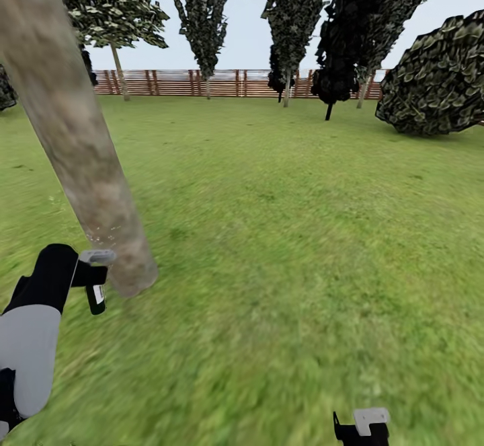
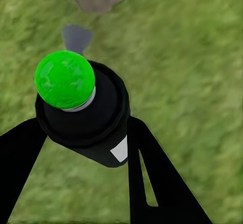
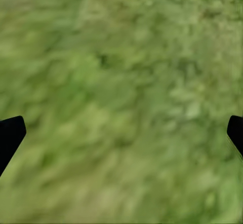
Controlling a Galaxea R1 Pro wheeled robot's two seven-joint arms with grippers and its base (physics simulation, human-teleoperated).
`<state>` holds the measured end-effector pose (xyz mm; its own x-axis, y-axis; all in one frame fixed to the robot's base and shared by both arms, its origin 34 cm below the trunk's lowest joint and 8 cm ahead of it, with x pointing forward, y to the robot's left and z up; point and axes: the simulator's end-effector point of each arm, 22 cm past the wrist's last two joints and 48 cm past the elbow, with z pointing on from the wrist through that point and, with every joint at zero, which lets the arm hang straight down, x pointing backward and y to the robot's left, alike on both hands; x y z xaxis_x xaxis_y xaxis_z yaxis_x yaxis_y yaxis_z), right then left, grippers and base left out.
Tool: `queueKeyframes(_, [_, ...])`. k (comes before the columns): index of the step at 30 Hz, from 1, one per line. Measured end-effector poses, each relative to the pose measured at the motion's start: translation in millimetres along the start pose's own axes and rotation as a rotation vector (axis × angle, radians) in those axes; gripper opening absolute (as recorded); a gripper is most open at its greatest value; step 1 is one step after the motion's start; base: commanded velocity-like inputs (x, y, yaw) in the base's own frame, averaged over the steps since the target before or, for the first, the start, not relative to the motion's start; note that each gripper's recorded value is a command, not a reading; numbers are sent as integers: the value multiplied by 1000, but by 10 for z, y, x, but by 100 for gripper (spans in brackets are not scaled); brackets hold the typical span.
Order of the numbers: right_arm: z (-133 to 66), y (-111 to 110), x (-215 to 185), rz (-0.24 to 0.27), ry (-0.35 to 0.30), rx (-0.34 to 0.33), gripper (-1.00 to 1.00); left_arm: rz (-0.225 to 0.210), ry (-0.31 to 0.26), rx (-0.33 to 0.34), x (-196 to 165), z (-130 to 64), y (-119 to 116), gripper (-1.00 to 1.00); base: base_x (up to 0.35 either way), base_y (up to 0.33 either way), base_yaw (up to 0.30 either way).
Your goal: In the garden, pick up the pesticide atomizer on the floor and spray pesticide onto both trees until each tree trunk is fully covered.
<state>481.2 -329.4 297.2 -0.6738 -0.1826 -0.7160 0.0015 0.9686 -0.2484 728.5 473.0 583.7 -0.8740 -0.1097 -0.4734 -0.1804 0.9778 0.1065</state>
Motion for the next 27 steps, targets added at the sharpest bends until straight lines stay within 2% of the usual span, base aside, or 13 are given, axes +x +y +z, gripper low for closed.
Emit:
queueKeyframes(3, [0, 0, 0, 0, 0, 0, 100, 2, 7, -18, 26, 7, 55, -100, 137, -268, 277])
queueKeyframes(5, [0, 1, -1, 0, 0, 0, 100, -1, 9, -43, 43, -4, 204, -100, 150, -264, 278])
queueKeyframes(8, [-1, 2, 2, 0, 0, 0, 100, -2, 28, -56, 162, 38, 294, -100, 171, -248, 276])
queueKeyframes(14, [-1, 1, 0, 0, 0, -1, 100, 13, 68, -55, 428, 158, 256, -100, 239, -188, 77])
queueKeyframes(23, [-1, 7, 1, 0, 0, -3, 100, 13, 74, -55, 467, 174, 255, -100, 276, -40, 1])
queueKeyframes(27, [1, 5, 3, 1, 1, -2, 100, 22, 129, -60, 836, 310, 277, -100, 21, 0, 94])
